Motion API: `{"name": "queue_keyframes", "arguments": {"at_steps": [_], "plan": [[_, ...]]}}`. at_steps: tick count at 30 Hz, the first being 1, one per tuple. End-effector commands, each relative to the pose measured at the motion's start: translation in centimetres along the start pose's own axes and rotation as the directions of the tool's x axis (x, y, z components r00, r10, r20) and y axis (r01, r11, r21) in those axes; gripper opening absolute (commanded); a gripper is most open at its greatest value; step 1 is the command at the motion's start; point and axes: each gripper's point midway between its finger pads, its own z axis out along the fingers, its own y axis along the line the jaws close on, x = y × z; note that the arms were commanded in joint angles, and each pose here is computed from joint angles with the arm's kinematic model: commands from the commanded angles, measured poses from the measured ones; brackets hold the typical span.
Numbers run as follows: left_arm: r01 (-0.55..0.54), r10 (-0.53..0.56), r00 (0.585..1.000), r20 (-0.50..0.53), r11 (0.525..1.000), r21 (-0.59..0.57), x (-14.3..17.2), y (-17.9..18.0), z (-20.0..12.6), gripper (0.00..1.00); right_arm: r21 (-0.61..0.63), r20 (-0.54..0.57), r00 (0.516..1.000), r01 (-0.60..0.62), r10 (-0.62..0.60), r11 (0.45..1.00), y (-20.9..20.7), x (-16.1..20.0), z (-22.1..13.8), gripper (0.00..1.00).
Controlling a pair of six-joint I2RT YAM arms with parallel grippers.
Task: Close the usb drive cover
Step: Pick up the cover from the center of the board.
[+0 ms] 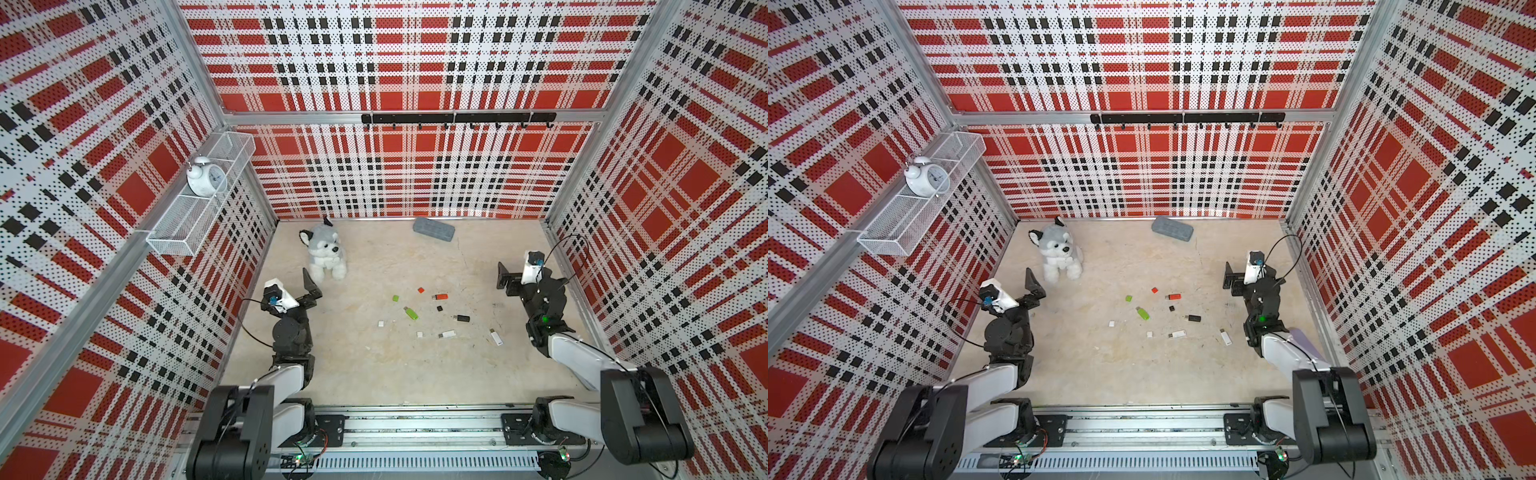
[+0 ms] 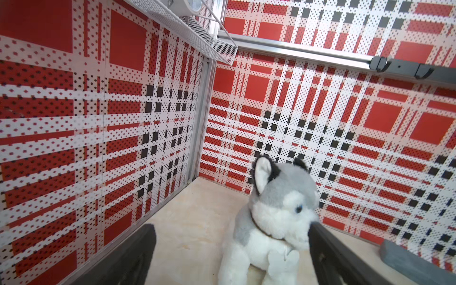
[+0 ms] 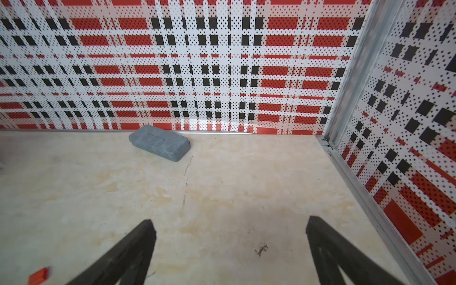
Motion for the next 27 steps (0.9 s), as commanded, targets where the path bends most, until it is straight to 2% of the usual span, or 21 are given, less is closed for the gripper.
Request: {"name": "queue_keyframes", "arguments": {"at_steps": [1,3,5,7,9,11,13,14,16,19,22,25,27], "plan": [[0.085,-0.085,0.988,-0.128,0.996,-0.005,0.6,-0.7,1.2,0.98,-0.086,-0.309,0.946,-0.129,0.097,0.988,2.0,4.1,-1.4,1.0],[0.187,-0.191,0.976,-0.109,0.981,-0.046,-0.4,-0.2,1.3,0.98,-0.089,-0.354,0.921,-0.205,0.162,0.975,2.6,3.6,-1.7,1.0],[0.33,-0.335,0.939,-0.085,0.942,-0.065,-1.2,0.4,1.0,0.98,-0.136,-0.387,0.904,-0.252,0.183,0.958,3.7,3.2,-2.2,1.0],[0.407,-0.401,0.909,-0.115,0.913,0.035,-1.9,-0.7,0.8,0.98,-0.215,-0.4,0.896,-0.294,0.191,0.931,5.2,2.8,-2.7,1.0],[0.425,-0.397,0.901,-0.172,0.889,0.172,-2.7,-3.0,0.9,0.98,-0.315,-0.416,0.89,-0.332,0.185,0.889,7.1,2.5,-3.3,1.0],[0.452,-0.374,0.878,-0.299,0.853,0.261,-1.7,-5.6,1.3,0.98,-0.4,-0.434,0.882,-0.369,0.181,0.839,8.8,2.4,-4.1,0.98],[0.476,-0.326,0.849,-0.416,0.812,0.336,-0.2,-8.2,0.9,0.98,-0.446,-0.442,0.878,-0.395,0.186,0.803,9.8,2.5,-4.4,0.91],[0.475,-0.299,0.84,-0.454,0.809,0.346,0.6,-9.0,0.7,0.98,-0.469,-0.439,0.882,-0.39,0.174,0.792,10.3,2.5,-4.5,0.87],[0.451,-0.234,0.83,-0.507,0.816,0.361,2.0,-10.9,0.1,0.98,-0.467,-0.437,0.892,-0.333,0.113,0.819,10.7,2.7,-4.2,0.79],[0.331,-0.065,0.827,-0.558,0.859,0.391,4.5,-13.6,-1.0,0.98,-0.481,-0.43,0.899,-0.148,-0.086,0.864,12.1,3.7,-4.1,0.78],[0.235,0.051,0.796,-0.603,0.892,0.387,6.8,-15.0,-1.7,0.98,-0.521,-0.415,0.88,-0.02,-0.232,0.853,13.9,4.5,-4.3,0.75],[0.228,0.098,0.762,-0.64,0.884,0.408,8.3,-16.7,-3.2,0.98,-0.529,-0.392,0.874,0.04,-0.286,0.848,14.9,4.7,-4.4,0.75],[0.228,0.096,0.754,-0.65,0.89,0.396,8.8,-16.9,-3.6,0.98,-0.538,-0.378,0.873,0.065,-0.309,0.84,15.5,5.0,-4.4,0.8]]}}
